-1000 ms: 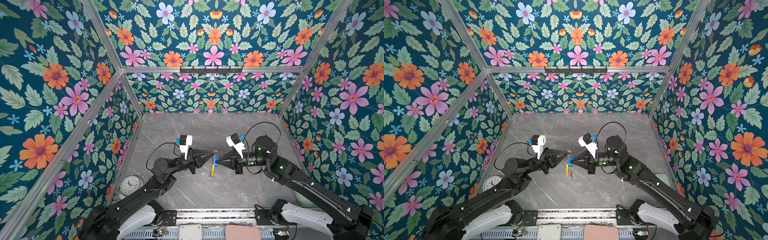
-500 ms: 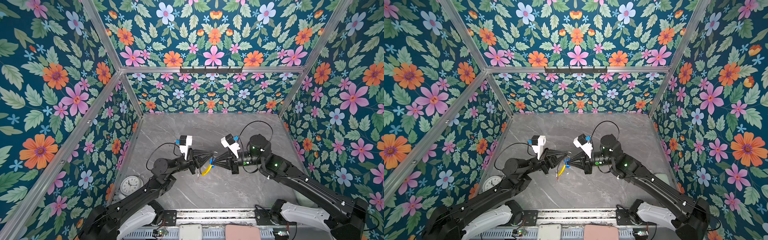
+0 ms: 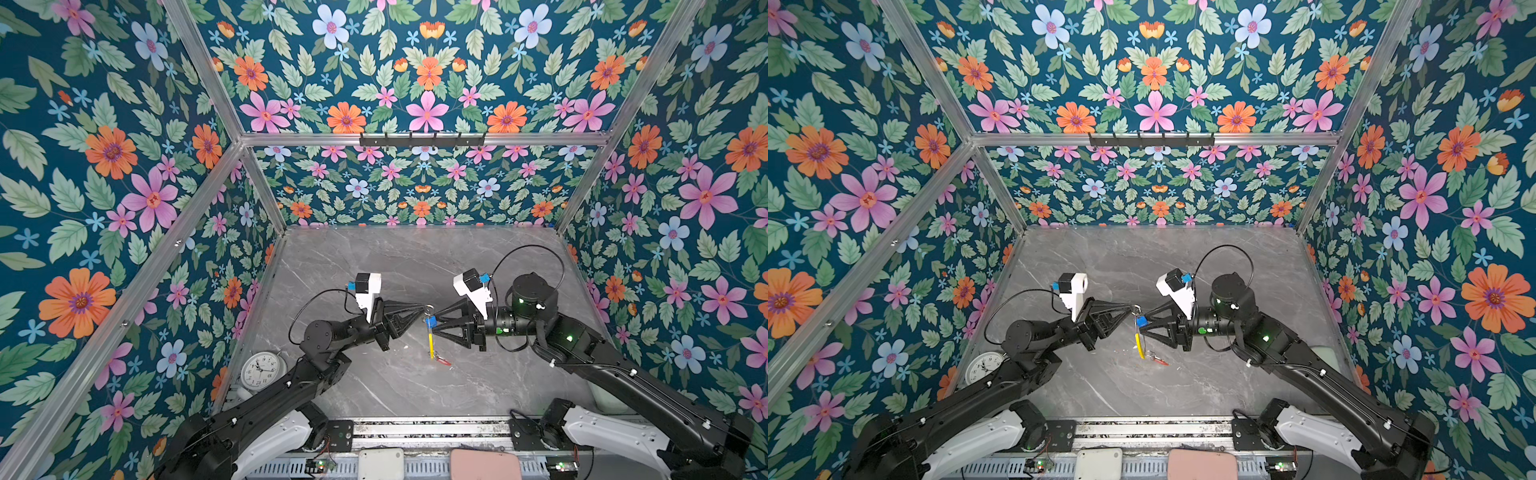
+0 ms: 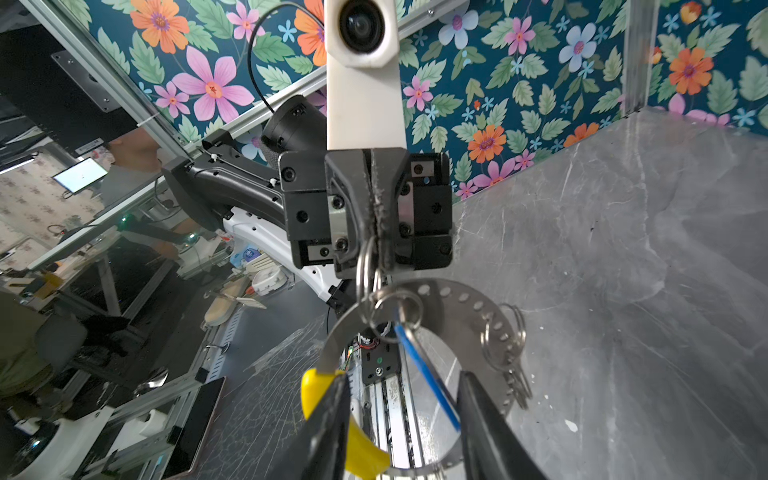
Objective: Remove the keys from the keyring
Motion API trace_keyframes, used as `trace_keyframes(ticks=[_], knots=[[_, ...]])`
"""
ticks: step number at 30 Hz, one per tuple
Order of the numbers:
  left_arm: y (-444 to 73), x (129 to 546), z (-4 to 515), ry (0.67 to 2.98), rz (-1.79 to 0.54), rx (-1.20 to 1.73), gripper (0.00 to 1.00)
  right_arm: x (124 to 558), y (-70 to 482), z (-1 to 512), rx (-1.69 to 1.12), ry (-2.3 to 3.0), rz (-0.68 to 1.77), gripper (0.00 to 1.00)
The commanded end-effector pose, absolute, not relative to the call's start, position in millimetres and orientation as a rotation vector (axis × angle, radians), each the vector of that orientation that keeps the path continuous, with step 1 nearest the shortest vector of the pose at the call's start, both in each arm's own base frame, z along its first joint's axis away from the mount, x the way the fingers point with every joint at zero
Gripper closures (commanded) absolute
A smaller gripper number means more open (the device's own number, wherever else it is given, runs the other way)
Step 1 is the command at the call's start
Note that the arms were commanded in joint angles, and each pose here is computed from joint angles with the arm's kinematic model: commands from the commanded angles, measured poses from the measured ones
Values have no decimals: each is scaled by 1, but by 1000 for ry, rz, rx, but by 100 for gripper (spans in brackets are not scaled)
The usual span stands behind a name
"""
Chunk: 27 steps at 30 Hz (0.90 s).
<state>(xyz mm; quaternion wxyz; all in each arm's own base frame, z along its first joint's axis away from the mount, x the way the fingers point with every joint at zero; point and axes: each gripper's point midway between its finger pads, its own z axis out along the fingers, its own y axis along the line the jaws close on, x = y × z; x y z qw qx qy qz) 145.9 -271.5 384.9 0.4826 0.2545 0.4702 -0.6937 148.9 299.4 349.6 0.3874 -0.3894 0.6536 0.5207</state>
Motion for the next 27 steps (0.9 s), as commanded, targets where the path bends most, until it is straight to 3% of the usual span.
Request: trace_keyframes(ticks=[1, 6, 13, 18, 27], knots=[[-266, 142, 396, 1074, -1669, 626, 100, 160, 291, 360, -898, 1632, 1252, 49], [-266, 143, 395, 1076, -1665, 623, 100, 163, 289, 387, -828, 1532, 1282, 45], [-265, 145, 394, 1071, -1657, 607, 100, 164, 304, 401, -836, 1475, 1390, 47], [-264, 146, 394, 1071, -1652, 600, 100, 164, 309, 399, -848, 1471, 1426, 54], [-263, 148, 394, 1070, -1646, 584, 100, 165, 315, 390, -854, 1493, 1457, 77]])
